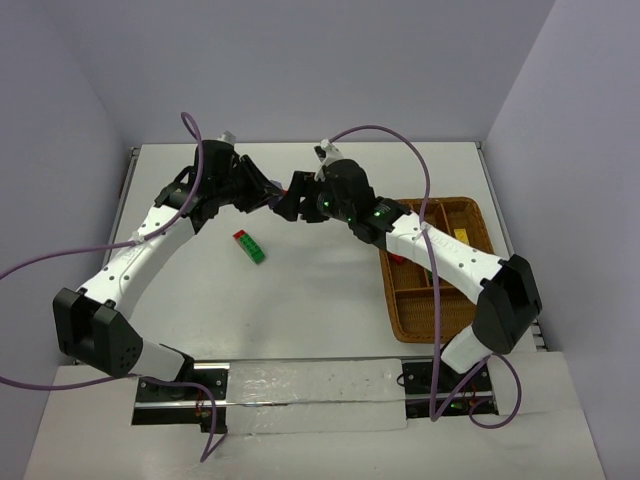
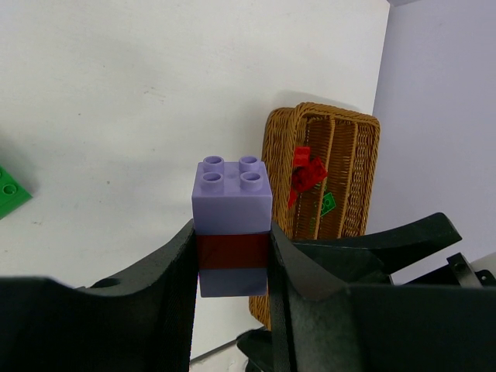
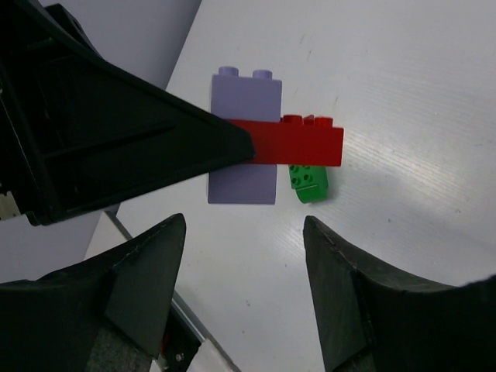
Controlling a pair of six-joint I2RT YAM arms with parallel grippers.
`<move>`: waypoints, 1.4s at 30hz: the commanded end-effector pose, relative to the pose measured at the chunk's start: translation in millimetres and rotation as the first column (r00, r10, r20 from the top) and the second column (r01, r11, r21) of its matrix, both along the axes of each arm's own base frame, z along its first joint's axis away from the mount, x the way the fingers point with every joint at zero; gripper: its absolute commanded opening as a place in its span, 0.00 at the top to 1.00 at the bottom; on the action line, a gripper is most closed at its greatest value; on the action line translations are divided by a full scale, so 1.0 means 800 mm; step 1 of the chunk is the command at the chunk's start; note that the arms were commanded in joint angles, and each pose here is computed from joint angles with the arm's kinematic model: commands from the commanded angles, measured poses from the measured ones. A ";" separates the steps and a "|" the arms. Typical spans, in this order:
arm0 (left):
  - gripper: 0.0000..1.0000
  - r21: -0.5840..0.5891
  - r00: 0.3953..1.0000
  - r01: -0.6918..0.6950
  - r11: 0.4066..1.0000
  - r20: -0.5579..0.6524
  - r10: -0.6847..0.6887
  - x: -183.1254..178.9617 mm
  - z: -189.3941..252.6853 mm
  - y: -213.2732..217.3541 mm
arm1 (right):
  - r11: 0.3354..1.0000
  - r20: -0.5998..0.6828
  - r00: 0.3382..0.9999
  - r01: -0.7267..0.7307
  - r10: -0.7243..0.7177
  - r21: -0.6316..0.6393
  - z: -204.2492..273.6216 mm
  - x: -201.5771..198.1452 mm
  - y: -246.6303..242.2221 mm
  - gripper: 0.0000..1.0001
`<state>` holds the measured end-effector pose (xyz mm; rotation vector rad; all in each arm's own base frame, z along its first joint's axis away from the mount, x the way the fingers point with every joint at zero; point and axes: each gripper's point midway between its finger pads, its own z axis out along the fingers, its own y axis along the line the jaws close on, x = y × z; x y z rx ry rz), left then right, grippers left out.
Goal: Sort the legos into containers by color
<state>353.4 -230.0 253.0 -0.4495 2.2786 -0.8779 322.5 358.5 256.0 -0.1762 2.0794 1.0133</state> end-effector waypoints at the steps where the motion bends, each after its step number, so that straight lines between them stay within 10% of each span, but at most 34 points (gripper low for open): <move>1: 1.00 -0.036 0.996 0.018 0.999 0.092 -0.015 -0.003 0.050 -0.003 | 0.994 0.089 0.996 0.004 -0.014 0.111 0.055 0.020 0.022 0.36; 8: 1.00 -0.046 0.995 0.026 0.999 0.095 -0.021 -0.008 0.050 -0.003 | 0.991 0.064 0.998 -0.006 -0.002 0.133 0.050 0.026 0.035 0.54; 16: 1.00 -0.018 0.994 0.006 1.000 0.114 -0.004 -0.008 0.058 0.006 | 0.998 0.080 0.997 -0.019 0.013 0.068 0.034 0.019 0.026 0.99; 34: 1.00 -0.001 0.992 -0.004 1.000 0.127 0.004 -0.008 0.059 0.011 | 0.963 0.139 0.990 0.055 -0.019 -0.262 -0.017 -0.010 -0.068 1.00; 42: 1.00 0.016 0.992 0.026 1.000 0.120 -0.027 -0.009 0.048 0.008 | 0.874 0.093 0.942 0.334 -0.322 -0.353 -0.045 -0.003 -0.212 1.00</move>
